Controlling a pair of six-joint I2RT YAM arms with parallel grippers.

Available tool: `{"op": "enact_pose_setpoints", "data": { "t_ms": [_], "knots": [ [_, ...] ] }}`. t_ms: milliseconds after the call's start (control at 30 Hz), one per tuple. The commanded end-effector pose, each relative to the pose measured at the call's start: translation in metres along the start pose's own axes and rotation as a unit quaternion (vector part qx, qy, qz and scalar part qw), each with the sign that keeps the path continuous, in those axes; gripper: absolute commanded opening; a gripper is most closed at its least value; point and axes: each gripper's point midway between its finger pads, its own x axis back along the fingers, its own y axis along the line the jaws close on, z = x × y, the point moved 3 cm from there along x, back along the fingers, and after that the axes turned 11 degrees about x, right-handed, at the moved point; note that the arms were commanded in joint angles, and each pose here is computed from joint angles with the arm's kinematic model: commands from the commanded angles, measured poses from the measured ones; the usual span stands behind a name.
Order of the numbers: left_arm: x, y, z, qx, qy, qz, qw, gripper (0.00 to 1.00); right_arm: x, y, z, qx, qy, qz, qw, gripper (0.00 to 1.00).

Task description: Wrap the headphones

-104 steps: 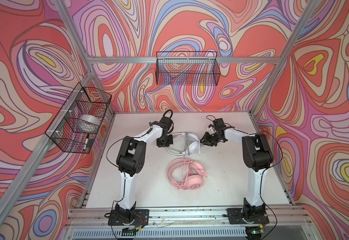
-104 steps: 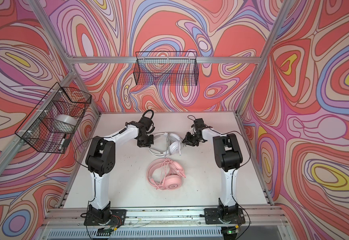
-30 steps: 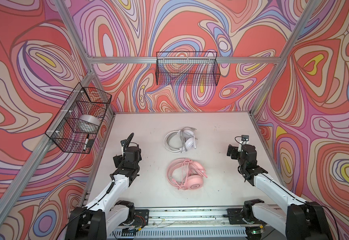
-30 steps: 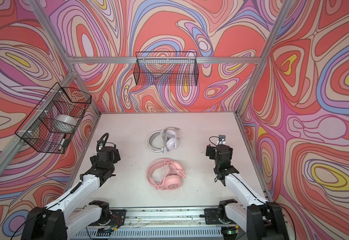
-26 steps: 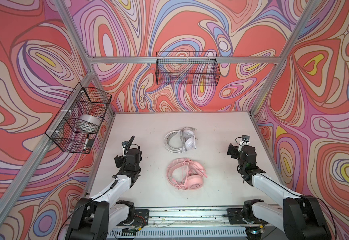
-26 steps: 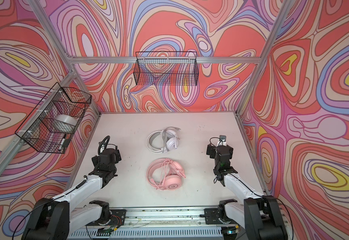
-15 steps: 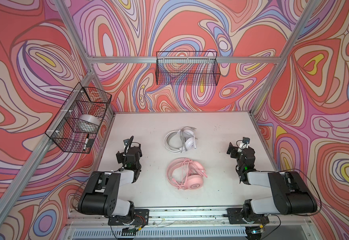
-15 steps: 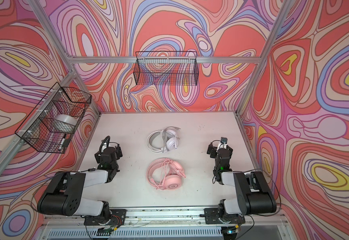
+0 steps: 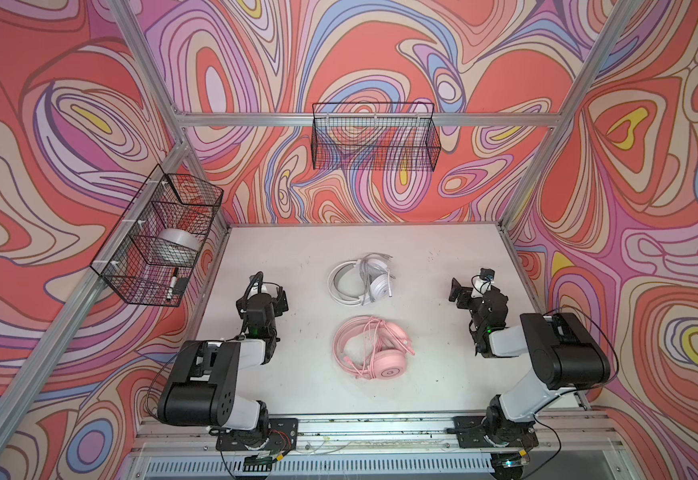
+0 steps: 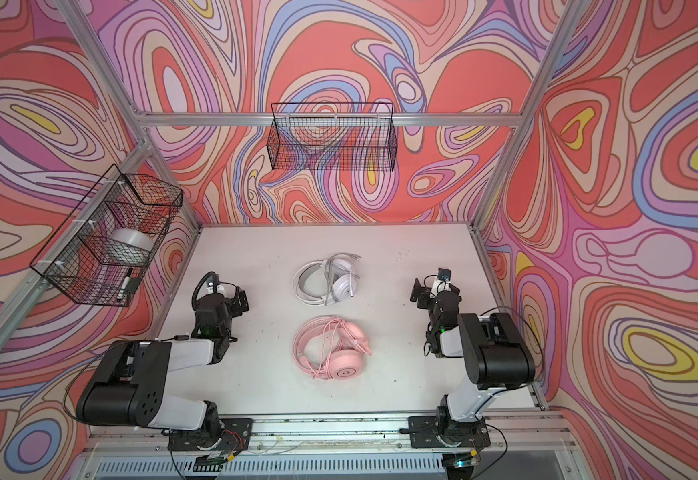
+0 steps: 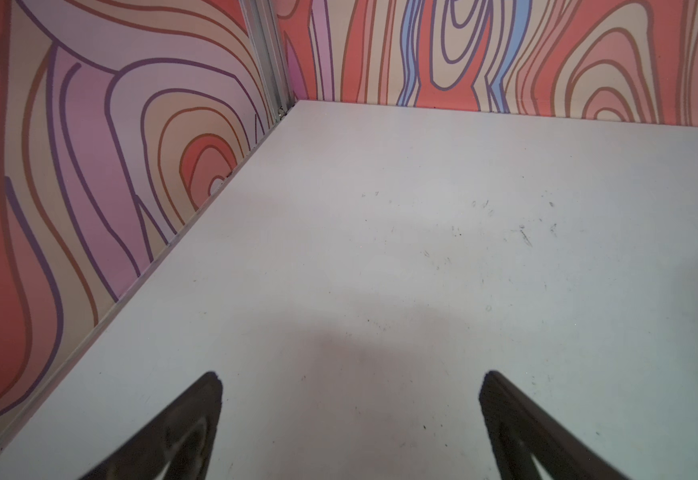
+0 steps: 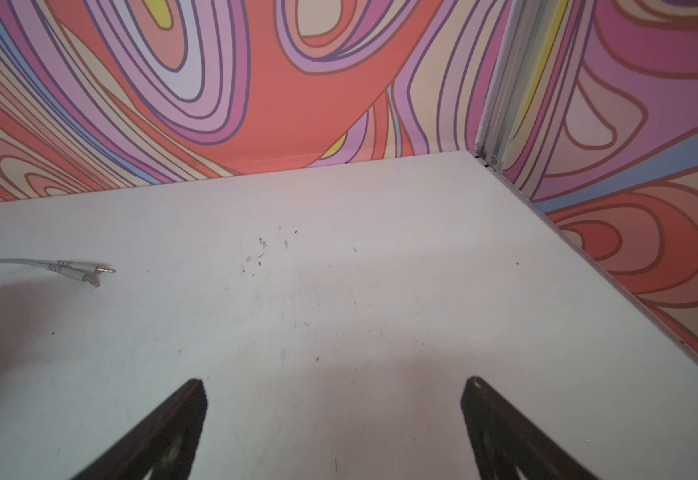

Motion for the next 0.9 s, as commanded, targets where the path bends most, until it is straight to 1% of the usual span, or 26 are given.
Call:
{"op": "enact_pose_setpoints", "data": {
  "t_ms": [0,100,133,167,200,267,333,400,467,533,600,667,733,867],
  "knots": [
    [-0.003,-0.006,-0.009,-0.002,-0.014,0.019,1.000,1.00,-0.009,0.009,-0.009,0.012,-0.014,-0.038,0.999,0.98],
    [-0.007,-0.013,0.001,-0.014,0.003,0.042,0.999,1.00,-0.023,0.011,-0.004,0.014,0.027,-0.045,0.999,0.98],
    [-0.011,-0.014,0.000,-0.017,-0.018,0.048,0.999,1.00,-0.022,0.009,-0.004,0.012,0.023,-0.040,0.999,0.98],
    [-0.012,-0.014,0.005,-0.020,-0.006,0.044,0.999,1.00,-0.023,0.007,-0.005,0.012,0.022,-0.034,0.999,0.98],
    [-0.010,-0.013,0.007,-0.016,0.020,0.038,0.999,1.00,-0.022,0.008,-0.004,0.013,0.025,-0.035,0.999,0.98],
    [-0.012,-0.012,0.001,-0.015,-0.016,0.039,0.999,1.00,-0.023,0.007,-0.005,0.012,0.023,-0.034,0.999,0.98],
    [-0.011,-0.012,0.005,-0.014,0.016,0.033,0.999,1.00,-0.023,0.007,-0.005,0.013,0.023,-0.032,0.999,0.98],
    [-0.012,-0.012,0.002,-0.015,-0.011,0.037,0.999,1.00,-0.023,0.007,-0.005,0.013,0.024,-0.032,0.999,0.99],
    [-0.011,-0.012,0.004,-0.013,0.013,0.033,0.999,1.00,-0.022,0.007,-0.005,0.013,0.023,-0.031,0.999,0.98],
    [-0.011,-0.012,0.002,-0.014,-0.010,0.038,0.999,1.00,-0.022,0.007,-0.005,0.013,0.022,-0.032,0.999,0.98],
    [-0.011,-0.013,0.004,-0.017,0.010,0.040,0.999,1.00,-0.022,0.007,-0.005,0.013,0.022,-0.032,0.999,0.98],
    [-0.011,-0.014,0.003,-0.016,-0.005,0.044,0.999,1.00,-0.022,0.007,-0.005,0.013,0.021,-0.032,0.999,0.98],
    [-0.011,-0.013,0.004,-0.015,0.005,0.041,0.999,1.00,-0.022,0.007,-0.005,0.013,0.022,-0.032,0.999,0.98],
    [-0.011,-0.014,0.003,-0.016,-0.001,0.043,0.999,1.00,-0.022,0.006,-0.005,0.013,0.021,-0.031,0.999,0.98]
  ]
}}
